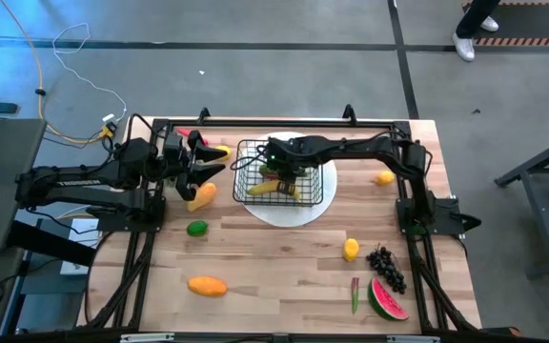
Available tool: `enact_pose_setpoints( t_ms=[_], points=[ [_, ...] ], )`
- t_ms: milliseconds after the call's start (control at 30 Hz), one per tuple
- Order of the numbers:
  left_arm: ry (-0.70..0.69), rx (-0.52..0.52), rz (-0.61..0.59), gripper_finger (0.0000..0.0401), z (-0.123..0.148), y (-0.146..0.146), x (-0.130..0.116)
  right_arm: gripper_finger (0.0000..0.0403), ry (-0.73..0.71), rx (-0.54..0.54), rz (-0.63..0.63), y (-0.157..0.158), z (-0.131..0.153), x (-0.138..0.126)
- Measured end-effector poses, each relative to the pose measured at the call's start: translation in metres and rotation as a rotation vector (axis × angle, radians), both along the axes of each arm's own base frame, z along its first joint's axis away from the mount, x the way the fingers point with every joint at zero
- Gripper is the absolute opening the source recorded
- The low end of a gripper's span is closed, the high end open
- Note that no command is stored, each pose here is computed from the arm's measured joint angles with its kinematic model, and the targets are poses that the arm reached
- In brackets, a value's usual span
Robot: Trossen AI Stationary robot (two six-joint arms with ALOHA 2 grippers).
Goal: Build produce basket
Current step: Put the green cucumber into the wire basket
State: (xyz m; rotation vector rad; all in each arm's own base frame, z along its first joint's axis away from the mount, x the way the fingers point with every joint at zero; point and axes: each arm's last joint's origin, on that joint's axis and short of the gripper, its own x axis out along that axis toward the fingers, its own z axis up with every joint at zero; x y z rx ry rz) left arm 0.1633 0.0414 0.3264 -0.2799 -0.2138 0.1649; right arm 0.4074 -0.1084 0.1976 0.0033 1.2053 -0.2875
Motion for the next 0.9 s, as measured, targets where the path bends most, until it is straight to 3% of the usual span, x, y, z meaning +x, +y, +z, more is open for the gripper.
enact_pose_setpoints(
  t_ms=[667, 900],
  points=[
    [-0.001, -0.004, 0.025, 0.0191, 0.0, 0.001, 0.0, 0.0127, -0.012, -0.03, 0.017, -0.029, -0.011, 0.0],
    [-0.001, -0.005, 0.026, 0.0191, 0.0, 0.001, 0.0, 0.0186, -0.031, -0.023, 0.025, -0.028, -0.011, 0.002]
  ],
)
